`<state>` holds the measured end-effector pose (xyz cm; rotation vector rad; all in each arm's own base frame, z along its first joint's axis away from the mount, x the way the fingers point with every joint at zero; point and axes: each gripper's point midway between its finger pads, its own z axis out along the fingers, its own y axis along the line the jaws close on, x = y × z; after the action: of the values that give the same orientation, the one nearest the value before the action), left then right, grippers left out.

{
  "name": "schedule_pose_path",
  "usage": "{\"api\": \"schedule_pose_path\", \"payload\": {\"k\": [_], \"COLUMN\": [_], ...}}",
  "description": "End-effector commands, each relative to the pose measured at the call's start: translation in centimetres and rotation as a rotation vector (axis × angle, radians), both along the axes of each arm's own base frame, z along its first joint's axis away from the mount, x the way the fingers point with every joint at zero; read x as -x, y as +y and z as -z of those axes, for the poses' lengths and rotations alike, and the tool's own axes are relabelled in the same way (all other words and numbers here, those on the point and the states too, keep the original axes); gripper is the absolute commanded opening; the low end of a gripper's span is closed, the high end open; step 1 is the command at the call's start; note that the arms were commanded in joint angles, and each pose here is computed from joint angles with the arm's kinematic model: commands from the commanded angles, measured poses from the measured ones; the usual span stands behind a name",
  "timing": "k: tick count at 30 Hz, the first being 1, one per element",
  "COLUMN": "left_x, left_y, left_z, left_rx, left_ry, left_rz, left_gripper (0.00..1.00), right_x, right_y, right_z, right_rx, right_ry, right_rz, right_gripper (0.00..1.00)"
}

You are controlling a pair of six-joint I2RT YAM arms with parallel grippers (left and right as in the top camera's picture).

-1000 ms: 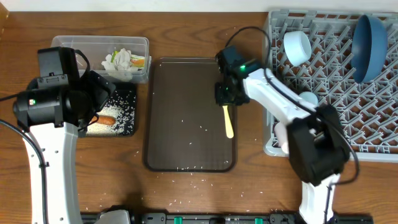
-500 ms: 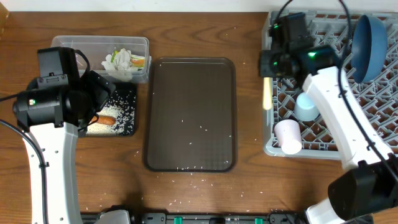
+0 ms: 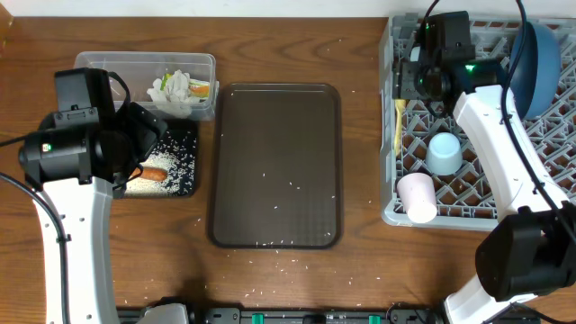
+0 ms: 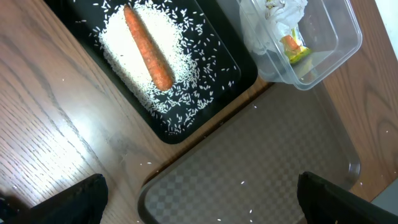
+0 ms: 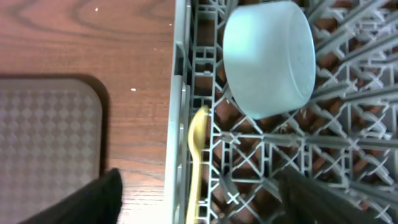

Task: Sort waste into correct bins and load items into the dishwasher rack
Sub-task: 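Place the yellow spoon upright at the rack's left edge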

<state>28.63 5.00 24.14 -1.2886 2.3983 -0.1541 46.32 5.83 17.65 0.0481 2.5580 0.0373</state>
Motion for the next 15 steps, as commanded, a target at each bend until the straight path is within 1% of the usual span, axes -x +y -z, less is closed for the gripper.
{"api": "schedule_pose_path", "payload": {"k": [1,2,5,9,12,15], "left_x": [0.0,0.0,0.0,0.0,0.0,0.0], "left_y": [0.1,0.1,0.1,0.1,0.1,0.1], "left_z": [0.0,0.0,0.0,0.0,0.0,0.0], "left_rx": [-0.012,-0.012,-0.012,-0.012,-0.012,-0.012], "left_ry": [0.007,0.007,0.007,0.007,0.007,0.007], "left_rz": [0.004,0.004,0.004,0.003,0.004,0.004], "left_gripper": [0.98,0.98,0.98,0.98,0.98,0.98], "right_x": [0.0,0.5,1.9,5.6,7.6,10.0], "right_y": [0.4,0.7,1.5,1.5,1.2,0.2], "right_z": [-0.7,-1.4,-4.4,-10.9,-15.5,-18.0], "right_rx": [-0.004,-0.021,-0.05,-0.072,-0.088,-0.066], "right_ry": [-0.004,-0.002,-0.014,-0.068,-0.185,-0.242], "right_rz": [-0.024,-0.037,-0.065,-0.065,-0.069,-0.064], "right_gripper": [0.91,0.99,0.99,0.99,0.99,0.99]}}
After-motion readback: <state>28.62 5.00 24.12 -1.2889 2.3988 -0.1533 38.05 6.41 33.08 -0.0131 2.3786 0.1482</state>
